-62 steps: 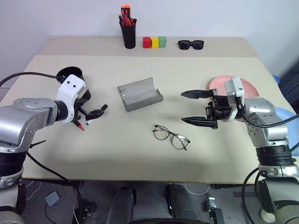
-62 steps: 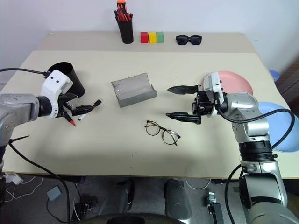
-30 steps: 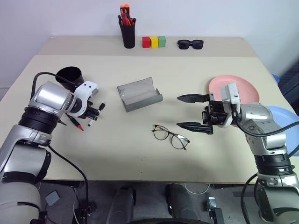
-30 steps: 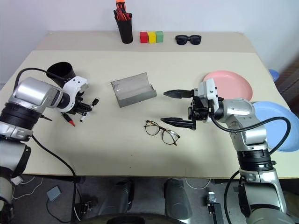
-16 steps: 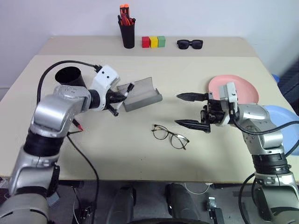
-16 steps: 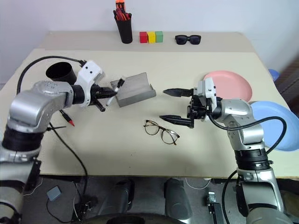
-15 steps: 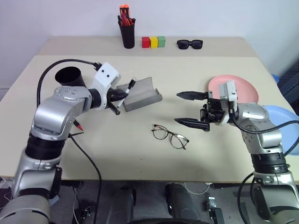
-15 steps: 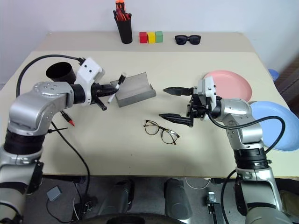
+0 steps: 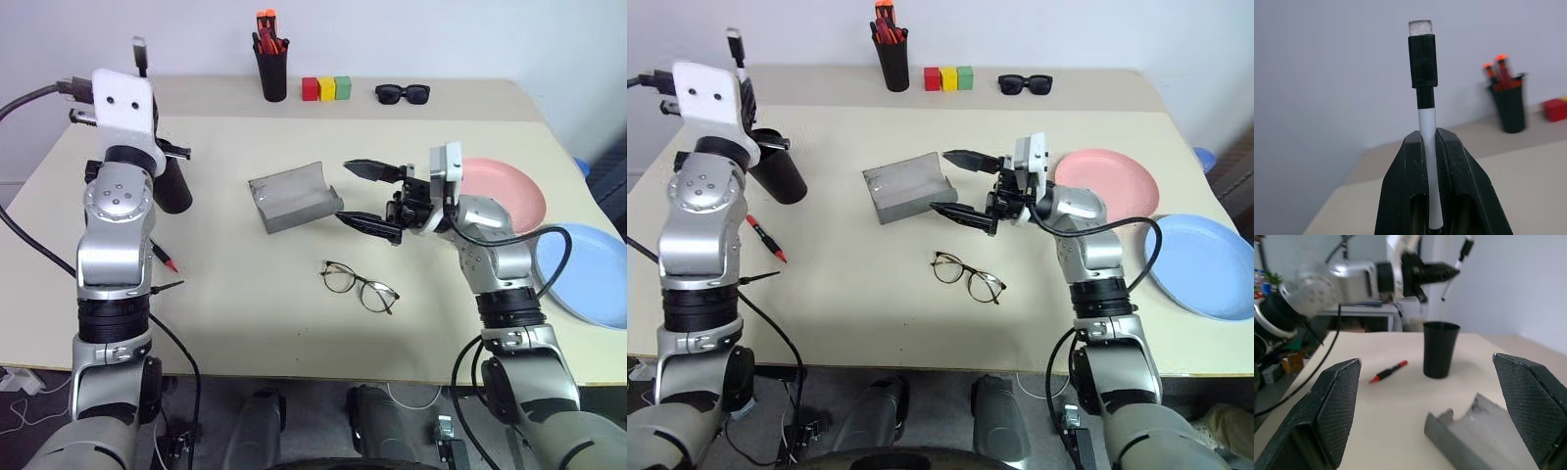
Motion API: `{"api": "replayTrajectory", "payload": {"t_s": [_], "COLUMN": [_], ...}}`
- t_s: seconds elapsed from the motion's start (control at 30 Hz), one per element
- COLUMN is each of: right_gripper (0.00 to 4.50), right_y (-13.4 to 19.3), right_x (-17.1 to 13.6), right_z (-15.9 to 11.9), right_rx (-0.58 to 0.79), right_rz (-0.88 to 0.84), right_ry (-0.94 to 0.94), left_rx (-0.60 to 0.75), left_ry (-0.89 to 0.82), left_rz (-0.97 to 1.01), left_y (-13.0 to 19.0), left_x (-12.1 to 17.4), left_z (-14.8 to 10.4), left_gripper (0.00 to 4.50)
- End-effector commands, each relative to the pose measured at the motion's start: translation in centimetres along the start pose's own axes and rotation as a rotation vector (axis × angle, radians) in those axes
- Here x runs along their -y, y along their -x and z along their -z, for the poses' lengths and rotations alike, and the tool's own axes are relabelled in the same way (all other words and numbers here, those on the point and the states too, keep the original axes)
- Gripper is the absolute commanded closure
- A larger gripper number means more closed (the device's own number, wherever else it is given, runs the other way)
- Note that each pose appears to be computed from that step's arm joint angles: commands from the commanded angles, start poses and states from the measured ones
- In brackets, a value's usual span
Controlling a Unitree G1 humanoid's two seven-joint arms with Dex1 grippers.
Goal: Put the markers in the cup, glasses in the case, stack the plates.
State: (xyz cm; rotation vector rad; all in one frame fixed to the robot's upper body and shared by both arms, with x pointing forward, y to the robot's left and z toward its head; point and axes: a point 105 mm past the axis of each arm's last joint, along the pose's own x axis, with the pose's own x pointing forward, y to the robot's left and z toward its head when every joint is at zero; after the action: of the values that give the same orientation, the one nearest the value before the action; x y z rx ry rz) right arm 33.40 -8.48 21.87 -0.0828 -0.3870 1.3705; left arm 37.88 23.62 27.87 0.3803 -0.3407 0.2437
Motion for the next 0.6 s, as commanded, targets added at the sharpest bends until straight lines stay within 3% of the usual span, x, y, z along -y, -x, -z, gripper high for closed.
{"api": "replayTrajectory", "payload": {"t_s": [0.03, 0.37, 0.6], "right_gripper": [0.04, 0.04, 0.04], "right_y": [-0.6, -1.0, -0.8], "right_x": [0.3, 0.4, 0.5], "right_z": [-0.7, -0.6, -0.6], "right_rx": [0.023, 0.032, 0.030], "right_rz": [-0.015, -0.019, -0.005], "right_ry": [0.044, 0.052, 0.057], "left_rx": [0.031, -0.086, -0.117], "left_ry": [-0.022, -0.010, 0.012], "left_rz": [-0.090, -0.178, -0.194], "left_y": [0.0, -0.2, -0.7], "left_x": [-0.9, -2.8, -2.7], "left_z": [0.0, 4.0, 5.3], "left_gripper": [4.45, 4.45, 4.45]}}
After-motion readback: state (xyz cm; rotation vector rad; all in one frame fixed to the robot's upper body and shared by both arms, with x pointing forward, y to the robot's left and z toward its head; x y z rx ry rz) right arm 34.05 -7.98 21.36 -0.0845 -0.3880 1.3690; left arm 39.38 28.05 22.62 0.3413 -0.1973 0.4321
